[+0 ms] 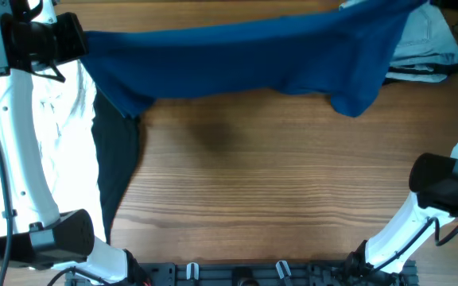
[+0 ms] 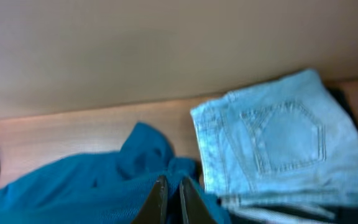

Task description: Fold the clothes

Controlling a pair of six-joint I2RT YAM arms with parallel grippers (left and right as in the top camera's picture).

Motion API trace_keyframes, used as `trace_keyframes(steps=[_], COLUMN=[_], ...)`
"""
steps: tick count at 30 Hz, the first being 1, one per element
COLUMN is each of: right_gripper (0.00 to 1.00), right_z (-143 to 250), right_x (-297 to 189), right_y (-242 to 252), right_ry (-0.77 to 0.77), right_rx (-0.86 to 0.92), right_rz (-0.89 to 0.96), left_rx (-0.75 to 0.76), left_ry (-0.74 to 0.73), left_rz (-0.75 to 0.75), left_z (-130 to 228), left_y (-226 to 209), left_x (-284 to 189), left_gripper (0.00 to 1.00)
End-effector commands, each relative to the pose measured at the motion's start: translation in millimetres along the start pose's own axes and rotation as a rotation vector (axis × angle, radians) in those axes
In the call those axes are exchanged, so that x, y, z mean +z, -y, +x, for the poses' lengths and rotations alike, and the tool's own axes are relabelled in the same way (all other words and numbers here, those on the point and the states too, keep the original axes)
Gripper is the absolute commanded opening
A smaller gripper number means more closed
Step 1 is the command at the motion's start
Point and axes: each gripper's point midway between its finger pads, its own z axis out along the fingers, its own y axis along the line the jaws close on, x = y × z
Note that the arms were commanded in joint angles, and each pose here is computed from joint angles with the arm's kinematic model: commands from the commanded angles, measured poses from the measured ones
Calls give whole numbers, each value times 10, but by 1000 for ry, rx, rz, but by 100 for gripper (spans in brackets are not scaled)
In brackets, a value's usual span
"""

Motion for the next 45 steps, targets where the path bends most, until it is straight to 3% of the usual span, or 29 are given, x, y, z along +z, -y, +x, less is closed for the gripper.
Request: trace_keyframes(steps=[1,10,15,18,21,24,28,31,34,35,38,40,42,45], right_gripper=[4,4,4,4,4,4,4,4,4,4,4,4,4,4], right_z=[-38,348,-520,-1158,-1644,-1889,-2045,-1955,-1570,-1380,-337,120,363,430], right_x=[-349,-840,-523,-219,-286,-594,-1069,-1355,-1385,-1304,-902,-894,-933,-1054], right_y=[-117,-390,-596,-745,-906,-910,-869,-986,-1034,-1019,-826,-779,-723,-716], right_ry=[23,-92,224,472,710,842,923,888,706,616,158,-25,-120,-121], right_rx=[-49,-26,-169,-264,-318,-311,-319,-328,-333,-316,-176,-134,-87,-10], right_rz=[7,-7,-47,-4,49,79,105,98,90,78,74,83,90,101], left_rx=[11,-20,87,78,19,48,113,120,137,130,82,58,45,7], left_ry=[28,-19,350,595,858,1025,1103,996,767,689,331,137,9,-90], left_rz=[-13,15,114,112,203,296,334,334,263,239,137,67,38,19], left_z=[-51,55,-871,-1534,-2084,-2307,-2360,-2176,-1690,-1515,-696,-237,76,342], left_y=[-58,12,500,548,701,940,1153,1170,1064,1007,732,561,481,438], left_x=[-65,-46,11,143,-42,-546,-1102,-1215,-1090,-1033,-722,-598,-575,-580], left_gripper=[4,4,4,4,4,4,4,4,4,4,4,4,4,4])
